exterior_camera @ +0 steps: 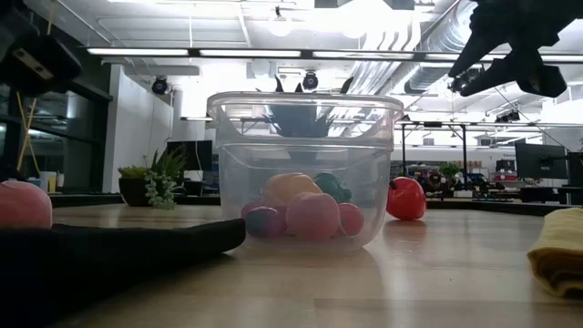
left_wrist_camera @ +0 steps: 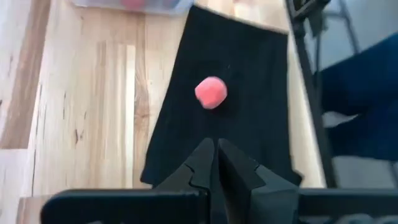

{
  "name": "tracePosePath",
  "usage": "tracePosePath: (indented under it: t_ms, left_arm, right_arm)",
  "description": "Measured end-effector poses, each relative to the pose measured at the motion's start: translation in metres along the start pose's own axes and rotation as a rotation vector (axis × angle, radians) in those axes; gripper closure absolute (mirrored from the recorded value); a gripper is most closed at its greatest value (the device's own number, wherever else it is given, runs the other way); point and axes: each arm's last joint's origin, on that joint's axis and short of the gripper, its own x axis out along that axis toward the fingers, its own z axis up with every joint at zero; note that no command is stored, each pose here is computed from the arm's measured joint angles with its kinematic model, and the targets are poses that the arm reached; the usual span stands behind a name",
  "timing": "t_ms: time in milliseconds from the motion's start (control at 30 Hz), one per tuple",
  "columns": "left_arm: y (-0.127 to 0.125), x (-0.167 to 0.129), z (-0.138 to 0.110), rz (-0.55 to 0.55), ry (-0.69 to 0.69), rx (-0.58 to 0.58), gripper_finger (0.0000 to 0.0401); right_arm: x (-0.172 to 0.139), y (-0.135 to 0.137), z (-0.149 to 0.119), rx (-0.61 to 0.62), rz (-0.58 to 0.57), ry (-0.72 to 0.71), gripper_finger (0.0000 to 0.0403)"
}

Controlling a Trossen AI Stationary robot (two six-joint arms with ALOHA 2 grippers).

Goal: Pick and placing Produce into tupperware
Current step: Put the apricot into the transparent container

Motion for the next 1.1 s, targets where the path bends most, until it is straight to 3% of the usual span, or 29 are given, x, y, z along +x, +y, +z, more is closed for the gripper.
tracePosePath:
  t_ms: [133, 400, 567, 767, 1100]
  left_arm:
    - [-0.003, 0.015, -0.001, 0.022, 0.021, 0.032, 0.0368]
    - [-0.006, 0.035, -0.002, 0.060, 0.016, 0.053, 0.0252]
    - [-0.008, 0.045, -0.002, 0.080, 0.007, 0.073, 0.0203]
    - [-0.012, 0.056, -0.001, 0.058, -0.020, 0.067, 0.0177]
    - [-0.014, 0.078, -0.005, 0.063, -0.013, 0.113, 0.0174]
  right_arm:
    - [0.000, 0.000, 0.000, -0.029, 0.000, 0.000, 0.0261]
    - [0.000, 0.000, 0.000, -0.081, 0.000, -0.001, 0.0261]
    - [0.000, 0.000, 0.000, -0.100, 0.000, -0.001, 0.0261]
    - [0.000, 0.000, 0.000, -0.110, -0.001, -0.001, 0.0261]
    - [0.000, 0.000, 0.000, -0.110, -0.001, -0.001, 0.0261]
